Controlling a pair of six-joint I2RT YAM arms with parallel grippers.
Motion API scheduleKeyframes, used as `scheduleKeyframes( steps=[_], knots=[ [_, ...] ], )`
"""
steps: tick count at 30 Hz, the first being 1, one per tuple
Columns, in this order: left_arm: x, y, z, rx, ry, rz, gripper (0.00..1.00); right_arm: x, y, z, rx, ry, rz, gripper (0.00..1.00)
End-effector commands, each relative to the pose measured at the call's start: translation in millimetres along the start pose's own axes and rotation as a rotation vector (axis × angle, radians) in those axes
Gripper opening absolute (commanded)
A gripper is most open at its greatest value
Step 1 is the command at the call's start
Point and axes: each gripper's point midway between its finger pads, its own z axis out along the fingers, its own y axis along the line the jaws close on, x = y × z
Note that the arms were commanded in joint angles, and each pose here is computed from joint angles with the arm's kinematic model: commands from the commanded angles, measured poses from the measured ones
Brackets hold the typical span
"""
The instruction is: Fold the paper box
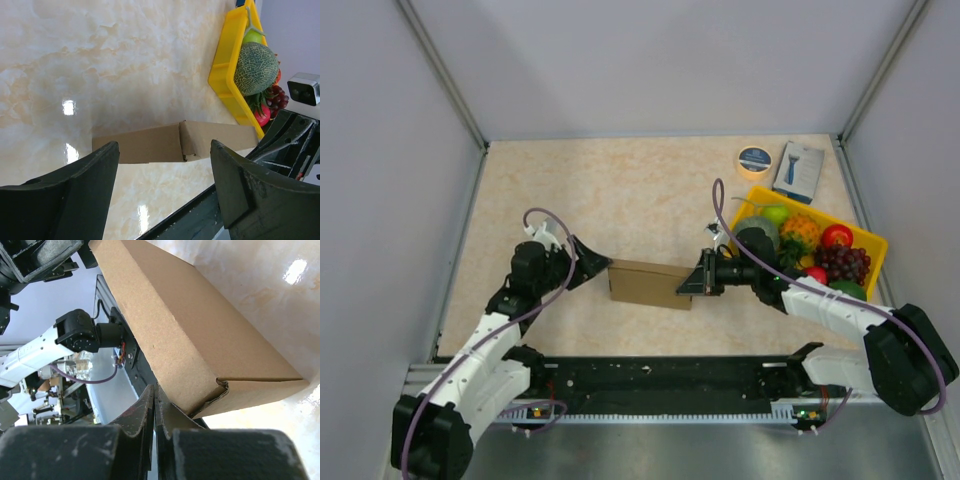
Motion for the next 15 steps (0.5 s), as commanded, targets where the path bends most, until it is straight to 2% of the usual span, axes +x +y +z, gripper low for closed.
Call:
scheduleKeyframes(
  steps=[1,8,15],
  knots=[
    [-17.2,-20.5,4.1,0.084,-0.045,0.037,0.78,0.1,-13.1,-0.2,0.047,-0.002,0.008,0.0],
    [5.7,14.1,2.7,0.01,-0.034,-0.001,0.69,1.7,-14.0,-0.5,0.049,0.0,0.008,0.0],
    [48.0,66.8,0.8,-0.092,0.012,-0.073,0.39,7.6,-21.3,0.0,0.056,0.005,0.02,0.0]
  ],
)
